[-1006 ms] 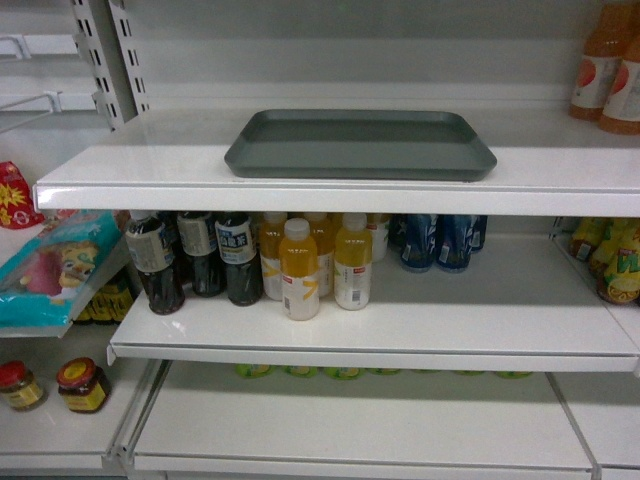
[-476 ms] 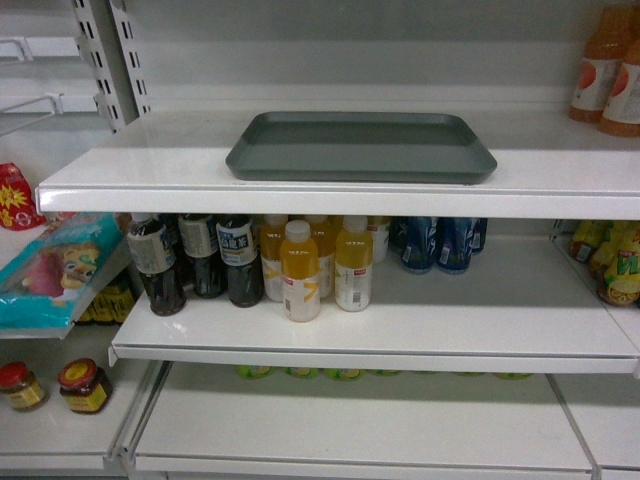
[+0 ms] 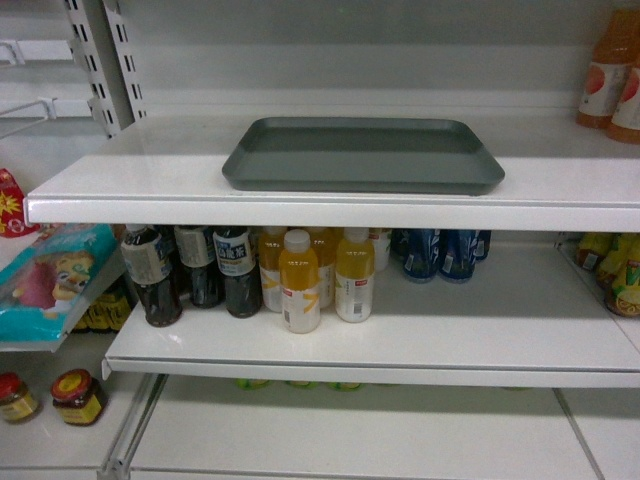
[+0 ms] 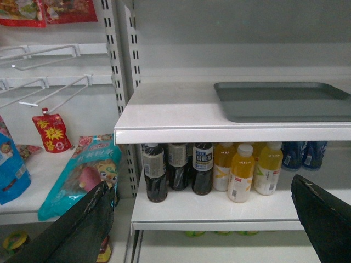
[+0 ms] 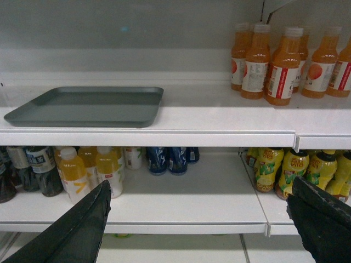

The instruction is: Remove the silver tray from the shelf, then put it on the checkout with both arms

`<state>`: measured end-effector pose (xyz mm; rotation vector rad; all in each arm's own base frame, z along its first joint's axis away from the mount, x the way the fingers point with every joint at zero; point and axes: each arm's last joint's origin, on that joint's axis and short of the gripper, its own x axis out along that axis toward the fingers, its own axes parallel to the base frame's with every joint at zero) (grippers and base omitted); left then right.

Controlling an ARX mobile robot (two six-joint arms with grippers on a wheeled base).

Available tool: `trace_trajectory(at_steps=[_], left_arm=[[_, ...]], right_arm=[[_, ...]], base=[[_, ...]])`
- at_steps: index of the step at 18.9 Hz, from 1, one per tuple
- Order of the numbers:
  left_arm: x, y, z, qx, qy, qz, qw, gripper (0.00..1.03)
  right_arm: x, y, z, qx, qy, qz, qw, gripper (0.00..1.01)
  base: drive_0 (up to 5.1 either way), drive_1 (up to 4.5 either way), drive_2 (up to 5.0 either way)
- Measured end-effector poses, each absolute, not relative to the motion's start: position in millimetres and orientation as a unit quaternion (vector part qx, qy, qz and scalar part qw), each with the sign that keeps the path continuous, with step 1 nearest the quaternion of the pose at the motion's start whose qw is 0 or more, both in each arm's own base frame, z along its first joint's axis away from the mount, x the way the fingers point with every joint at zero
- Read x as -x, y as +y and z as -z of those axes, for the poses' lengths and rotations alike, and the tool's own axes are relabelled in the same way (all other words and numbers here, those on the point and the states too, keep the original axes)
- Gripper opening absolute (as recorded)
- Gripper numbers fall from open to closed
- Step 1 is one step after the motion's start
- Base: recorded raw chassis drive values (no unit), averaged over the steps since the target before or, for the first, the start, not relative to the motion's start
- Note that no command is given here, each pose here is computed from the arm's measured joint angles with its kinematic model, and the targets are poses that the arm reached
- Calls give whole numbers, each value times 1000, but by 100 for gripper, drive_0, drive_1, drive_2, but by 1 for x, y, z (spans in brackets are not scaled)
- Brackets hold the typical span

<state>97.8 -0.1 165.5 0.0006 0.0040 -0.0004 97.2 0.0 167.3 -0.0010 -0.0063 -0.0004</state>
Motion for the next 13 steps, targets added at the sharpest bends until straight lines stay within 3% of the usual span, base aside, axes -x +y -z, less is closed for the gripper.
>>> trace_trajectory(at_steps=[1, 13], left_arm=[[-98, 0, -165, 0, 2, 0, 1000, 98], [-98, 0, -165, 0, 3, 0, 1000, 98]], right_arm=[[-97, 0, -167, 0, -3, 0, 1000, 98], [-97, 0, -167, 0, 0, 0, 1000, 98]], base=[[0, 0, 0], [4, 424, -417]])
